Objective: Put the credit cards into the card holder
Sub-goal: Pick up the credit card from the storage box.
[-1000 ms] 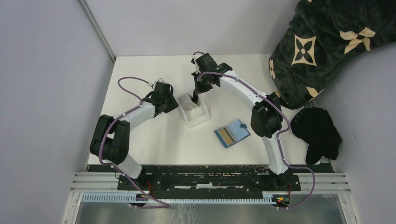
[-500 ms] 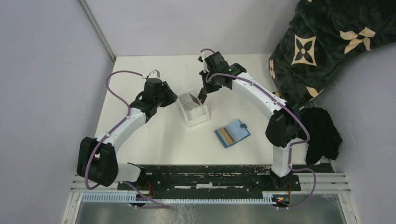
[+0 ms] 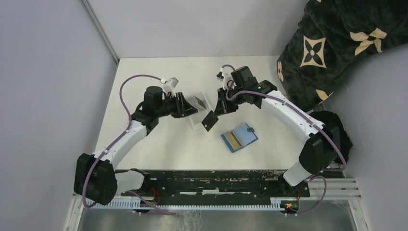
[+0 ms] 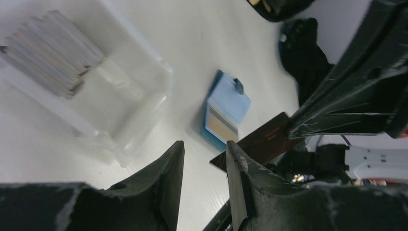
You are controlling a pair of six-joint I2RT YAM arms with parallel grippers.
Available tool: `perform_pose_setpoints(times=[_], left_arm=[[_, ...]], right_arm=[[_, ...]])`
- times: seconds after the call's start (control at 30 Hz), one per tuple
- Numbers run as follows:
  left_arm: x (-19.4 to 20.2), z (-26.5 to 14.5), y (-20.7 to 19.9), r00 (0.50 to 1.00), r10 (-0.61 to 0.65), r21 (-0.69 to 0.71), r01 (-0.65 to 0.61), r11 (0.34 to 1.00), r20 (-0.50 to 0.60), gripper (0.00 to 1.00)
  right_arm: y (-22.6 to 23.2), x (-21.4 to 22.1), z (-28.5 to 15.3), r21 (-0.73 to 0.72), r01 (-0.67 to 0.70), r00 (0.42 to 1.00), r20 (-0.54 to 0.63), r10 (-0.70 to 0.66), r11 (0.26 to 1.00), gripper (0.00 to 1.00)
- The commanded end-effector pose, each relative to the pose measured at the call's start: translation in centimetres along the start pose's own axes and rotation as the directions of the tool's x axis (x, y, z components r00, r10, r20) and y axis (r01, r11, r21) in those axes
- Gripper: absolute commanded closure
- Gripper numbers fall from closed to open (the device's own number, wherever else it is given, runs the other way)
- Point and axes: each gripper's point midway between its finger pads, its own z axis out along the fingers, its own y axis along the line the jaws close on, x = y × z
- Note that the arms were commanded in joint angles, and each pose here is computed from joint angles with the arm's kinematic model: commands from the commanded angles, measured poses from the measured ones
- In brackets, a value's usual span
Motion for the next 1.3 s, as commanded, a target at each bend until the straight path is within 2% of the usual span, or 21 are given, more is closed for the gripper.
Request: perform_pose_setpoints(times=[0.0,0.37,0.8,0.97,1.07,1.23,1.27], left_arm=[[0.5,-1.4,-4.5,0.993,0.114,0.247,-0.106,0.963,-0.019,0.54],[2.8,-1.5,-5.2,0.987,0.107,0.338,-0.061,0.939,-0.121,0.52],[4.1,-1.3,-5.2,0.980,0.082,0.381,-0.008,0.924,-0.179,0.55],[4.4,-1.5,-5.6,0.977,0.076,0.409,0.012,0.913,-0.198,0.64],[5.0,-1.6,-5.7,0.972,0.066,0.424,0.037,0.905,-0.225,0.73],[5.5,-1.9,-5.8,0.970,0.056,0.430,0.053,0.901,-0.238,0.96],[5.5,-1.9,-5.8,0.970,0.053,0.430,0.056,0.901,-0.237,0.97]], right_arm=[[3.4,0.4,-0.9,-0.225,-0.049,0.998,0.015,0.054,0.973,0.99],[4.2,0.6,-0.6,-0.360,-0.131,0.991,-0.033,0.128,0.924,0.99],[3.8,0.1,0.9,-0.430,-0.202,0.979,-0.075,0.188,0.880,0.99],[3.7,-0.1,1.4,-0.453,-0.224,0.974,-0.085,0.208,0.863,0.99],[3.7,-0.6,1.6,-0.468,-0.230,0.973,-0.082,0.218,0.853,0.99],[3.5,-1.3,1.7,-0.477,-0.239,0.970,-0.074,0.232,0.846,0.99],[3.4,-1.4,1.7,-0.480,-0.241,0.969,-0.072,0.236,0.844,0.99]])
